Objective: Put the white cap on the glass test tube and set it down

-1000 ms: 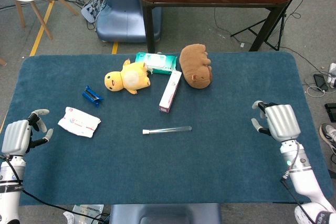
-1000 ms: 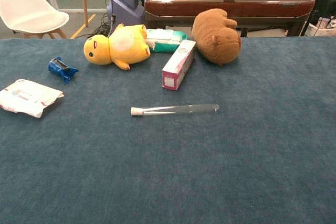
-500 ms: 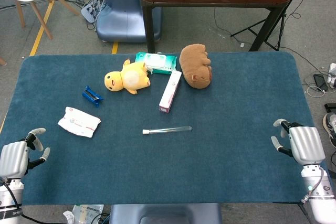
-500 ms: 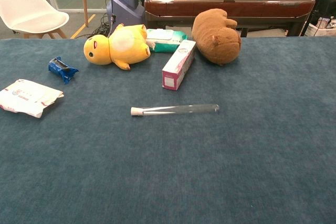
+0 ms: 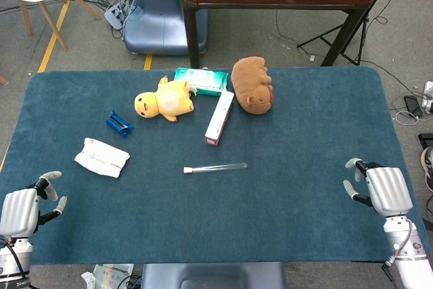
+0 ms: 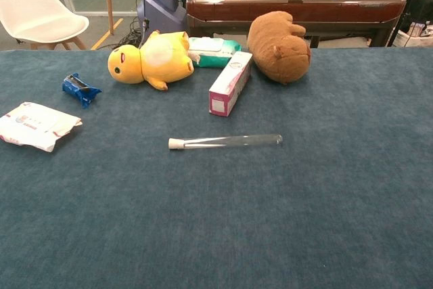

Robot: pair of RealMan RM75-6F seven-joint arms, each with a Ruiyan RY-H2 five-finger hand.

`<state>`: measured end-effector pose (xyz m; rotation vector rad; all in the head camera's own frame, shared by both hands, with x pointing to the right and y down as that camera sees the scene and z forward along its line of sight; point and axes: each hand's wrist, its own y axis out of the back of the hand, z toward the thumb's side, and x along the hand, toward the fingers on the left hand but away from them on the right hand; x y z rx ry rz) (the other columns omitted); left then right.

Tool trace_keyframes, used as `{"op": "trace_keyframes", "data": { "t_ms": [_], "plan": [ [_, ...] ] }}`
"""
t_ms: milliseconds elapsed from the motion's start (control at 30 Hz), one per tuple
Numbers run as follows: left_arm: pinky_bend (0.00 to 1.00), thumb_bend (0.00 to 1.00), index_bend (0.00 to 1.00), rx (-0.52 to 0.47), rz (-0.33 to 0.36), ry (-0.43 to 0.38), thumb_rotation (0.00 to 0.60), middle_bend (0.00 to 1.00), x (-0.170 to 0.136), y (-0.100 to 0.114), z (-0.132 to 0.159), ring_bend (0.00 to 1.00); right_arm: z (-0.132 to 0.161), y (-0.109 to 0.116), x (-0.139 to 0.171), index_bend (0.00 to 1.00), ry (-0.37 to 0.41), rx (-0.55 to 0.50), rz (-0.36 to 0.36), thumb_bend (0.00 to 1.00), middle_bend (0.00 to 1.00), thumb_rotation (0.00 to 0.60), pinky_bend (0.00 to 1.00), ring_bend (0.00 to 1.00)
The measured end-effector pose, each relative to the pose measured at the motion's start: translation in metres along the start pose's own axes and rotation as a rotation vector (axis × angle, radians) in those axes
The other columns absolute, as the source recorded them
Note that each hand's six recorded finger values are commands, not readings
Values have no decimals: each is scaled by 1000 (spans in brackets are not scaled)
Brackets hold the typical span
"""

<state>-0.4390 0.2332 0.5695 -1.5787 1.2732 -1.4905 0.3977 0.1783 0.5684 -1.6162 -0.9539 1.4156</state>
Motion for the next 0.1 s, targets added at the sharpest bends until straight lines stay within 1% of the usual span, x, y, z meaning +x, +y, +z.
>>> {"op": "trace_keyframes", "data": {
  "t_ms": [100],
  "plan": [
    [561,288,319,2,2,-1,600,622,0,1,1,552,1,0,0,422,4,-1,-2,324,608,600,712,559]
  ]
}}
